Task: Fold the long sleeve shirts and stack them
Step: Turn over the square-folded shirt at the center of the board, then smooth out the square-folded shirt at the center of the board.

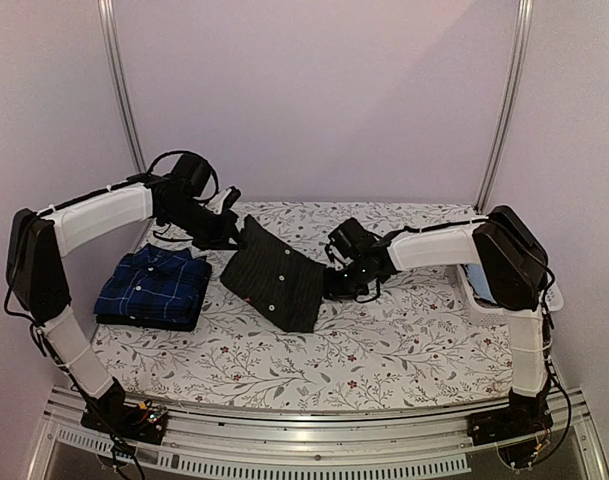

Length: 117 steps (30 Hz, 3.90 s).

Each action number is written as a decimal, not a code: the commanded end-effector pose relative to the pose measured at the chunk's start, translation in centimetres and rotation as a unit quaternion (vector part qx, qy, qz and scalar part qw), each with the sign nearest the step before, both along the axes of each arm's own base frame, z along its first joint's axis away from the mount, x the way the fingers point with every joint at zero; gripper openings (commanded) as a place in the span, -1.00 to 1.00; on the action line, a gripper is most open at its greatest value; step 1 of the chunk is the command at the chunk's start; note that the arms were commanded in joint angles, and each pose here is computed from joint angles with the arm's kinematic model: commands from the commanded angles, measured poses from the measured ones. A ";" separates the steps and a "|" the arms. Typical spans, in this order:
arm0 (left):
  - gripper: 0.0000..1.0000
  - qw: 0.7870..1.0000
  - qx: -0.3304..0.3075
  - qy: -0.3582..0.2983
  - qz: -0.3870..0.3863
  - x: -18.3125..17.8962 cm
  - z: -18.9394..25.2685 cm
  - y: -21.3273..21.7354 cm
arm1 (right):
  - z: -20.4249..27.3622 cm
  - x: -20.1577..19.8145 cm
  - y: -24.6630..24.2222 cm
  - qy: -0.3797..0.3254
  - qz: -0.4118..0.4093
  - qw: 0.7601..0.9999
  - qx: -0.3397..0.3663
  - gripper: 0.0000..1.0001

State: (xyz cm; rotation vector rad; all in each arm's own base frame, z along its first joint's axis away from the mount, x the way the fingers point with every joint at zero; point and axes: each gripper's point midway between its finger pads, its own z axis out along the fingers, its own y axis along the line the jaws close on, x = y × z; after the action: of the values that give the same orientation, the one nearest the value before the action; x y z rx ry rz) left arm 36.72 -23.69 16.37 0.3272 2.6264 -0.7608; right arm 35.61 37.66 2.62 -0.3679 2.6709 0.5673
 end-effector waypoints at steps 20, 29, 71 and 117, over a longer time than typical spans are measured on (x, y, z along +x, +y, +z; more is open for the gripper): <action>-1.00 0.988 -0.120 -0.084 -0.042 2.5 11.8 -3.3 | -0.5 -2.1 19.6 0.085 0.163 0.944 0.272 -0.45; -1.00 0.991 -0.110 -0.069 -0.040 2.1 9.1 -2.6 | -1.3 -1.7 15.6 0.091 0.134 0.957 0.241 -0.31; 0.17 0.998 -0.056 -0.013 0.018 2.7 -0.3 -12.5 | 8.0 -0.1 -6.1 -0.032 -0.009 0.995 0.096 0.32; -0.28 0.996 -0.017 0.077 0.047 -1.2 -10.8 -7.1 | -1.6 -3.4 -10.9 0.037 -0.069 0.995 -0.055 -0.98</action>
State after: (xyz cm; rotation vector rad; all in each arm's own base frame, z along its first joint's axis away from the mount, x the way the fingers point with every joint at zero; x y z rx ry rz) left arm 35.65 -31.05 5.81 0.1597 2.7358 -0.8841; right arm 33.80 29.92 1.56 -0.2623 2.7249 0.4990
